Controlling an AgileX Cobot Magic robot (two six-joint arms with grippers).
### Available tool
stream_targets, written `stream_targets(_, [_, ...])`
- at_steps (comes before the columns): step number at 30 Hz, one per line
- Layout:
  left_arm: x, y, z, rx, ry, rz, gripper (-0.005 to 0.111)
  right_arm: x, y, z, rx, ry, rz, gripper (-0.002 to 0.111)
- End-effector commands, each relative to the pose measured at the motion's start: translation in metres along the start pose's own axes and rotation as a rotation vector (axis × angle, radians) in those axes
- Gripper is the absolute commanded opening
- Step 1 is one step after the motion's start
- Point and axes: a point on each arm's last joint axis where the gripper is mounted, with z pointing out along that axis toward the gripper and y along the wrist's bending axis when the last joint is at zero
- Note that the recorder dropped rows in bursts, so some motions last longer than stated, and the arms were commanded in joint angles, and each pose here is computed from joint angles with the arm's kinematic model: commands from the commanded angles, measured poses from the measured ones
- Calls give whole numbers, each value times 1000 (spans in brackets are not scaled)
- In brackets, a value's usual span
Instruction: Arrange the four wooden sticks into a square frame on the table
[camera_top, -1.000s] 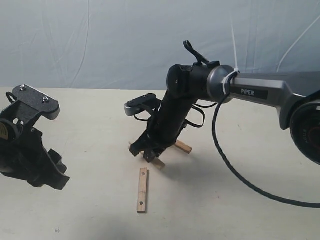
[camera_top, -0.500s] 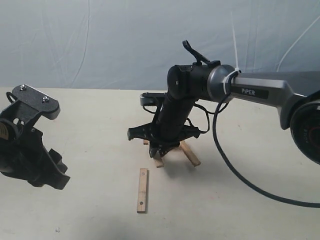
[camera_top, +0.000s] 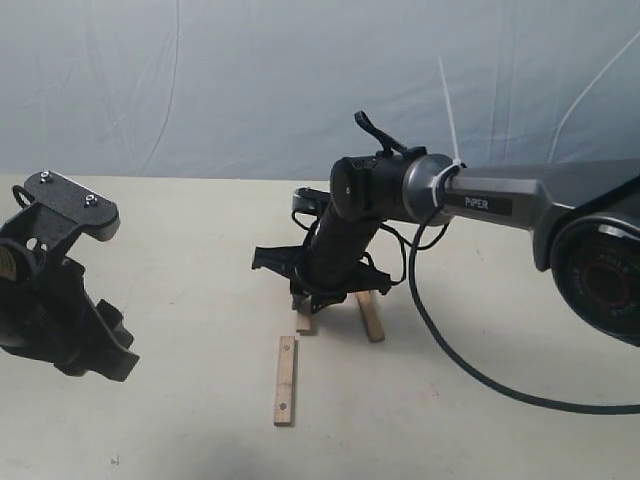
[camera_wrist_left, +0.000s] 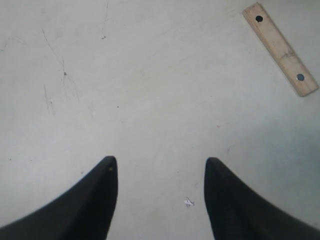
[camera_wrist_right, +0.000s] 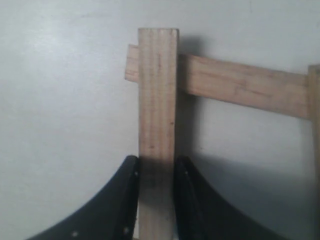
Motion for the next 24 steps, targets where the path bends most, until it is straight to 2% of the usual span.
stream_targets(1, [0, 0, -2, 3, -8, -13, 50, -6, 1, -3, -24, -42, 15, -1])
stream_targets(4, [0, 0, -2, 3, -8, -13, 50, -6, 1, -3, -24, -42, 22, 4])
stream_targets(10, [0, 0, -2, 3, -8, -13, 50, -7, 2, -3, -31, -56, 22, 49])
stream_targets(12, [0, 0, -2, 2, -8, -12, 50, -8, 3, -5, -35, -64, 12, 56])
stream_targets(16, [0, 0, -2, 2, -8, -12, 50, -9, 8, -25, -44, -63, -46, 50])
stream_targets(20, [0, 0, -2, 1, -16, -12, 50, 5, 15, -38, -26, 35, -79, 39])
stream_targets(24, [0, 0, -2, 1, -14, -12, 50, 22, 32, -38, -21, 86, -134, 41])
